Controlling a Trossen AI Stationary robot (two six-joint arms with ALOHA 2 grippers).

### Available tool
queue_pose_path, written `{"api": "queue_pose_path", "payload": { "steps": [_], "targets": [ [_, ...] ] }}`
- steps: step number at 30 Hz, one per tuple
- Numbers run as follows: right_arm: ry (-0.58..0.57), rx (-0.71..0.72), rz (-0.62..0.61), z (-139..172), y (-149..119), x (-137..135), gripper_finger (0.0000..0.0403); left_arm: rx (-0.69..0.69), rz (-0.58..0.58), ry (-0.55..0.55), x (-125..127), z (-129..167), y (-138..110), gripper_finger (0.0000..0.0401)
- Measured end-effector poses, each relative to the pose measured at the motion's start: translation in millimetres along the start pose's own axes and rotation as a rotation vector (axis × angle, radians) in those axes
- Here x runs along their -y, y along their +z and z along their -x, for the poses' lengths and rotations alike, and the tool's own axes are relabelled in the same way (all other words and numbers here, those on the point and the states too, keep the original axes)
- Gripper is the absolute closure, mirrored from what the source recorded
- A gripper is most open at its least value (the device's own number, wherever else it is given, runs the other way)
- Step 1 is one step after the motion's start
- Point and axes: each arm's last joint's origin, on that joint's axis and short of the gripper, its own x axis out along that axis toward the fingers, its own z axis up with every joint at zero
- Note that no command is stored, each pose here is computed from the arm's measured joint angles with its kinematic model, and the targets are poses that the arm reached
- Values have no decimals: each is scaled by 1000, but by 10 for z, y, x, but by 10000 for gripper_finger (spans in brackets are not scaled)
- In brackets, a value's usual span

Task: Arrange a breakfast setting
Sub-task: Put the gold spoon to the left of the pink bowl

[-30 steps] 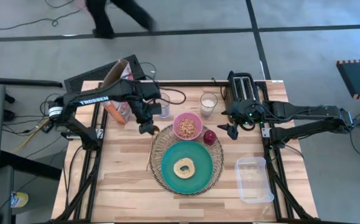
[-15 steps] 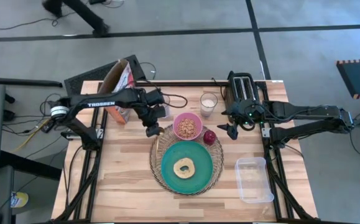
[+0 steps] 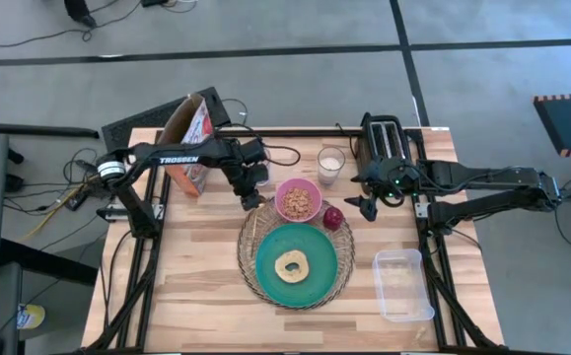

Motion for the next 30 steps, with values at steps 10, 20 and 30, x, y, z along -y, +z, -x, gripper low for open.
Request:
{"api": "queue_pose_path", "payload": {
  "steps": [10,20,30],
  "targets": [
    [0,-1,-7,0,-1,-1,42,0,-12,-18,-69,-145,67,387],
    [1,-1,-7,0,-1,-1,42,-72,-6,-59,63,64,100,387],
    [1,-2,-7,0,-2,-1,42,-77,-15,-97,17,-33,60,387]
  ]
}}
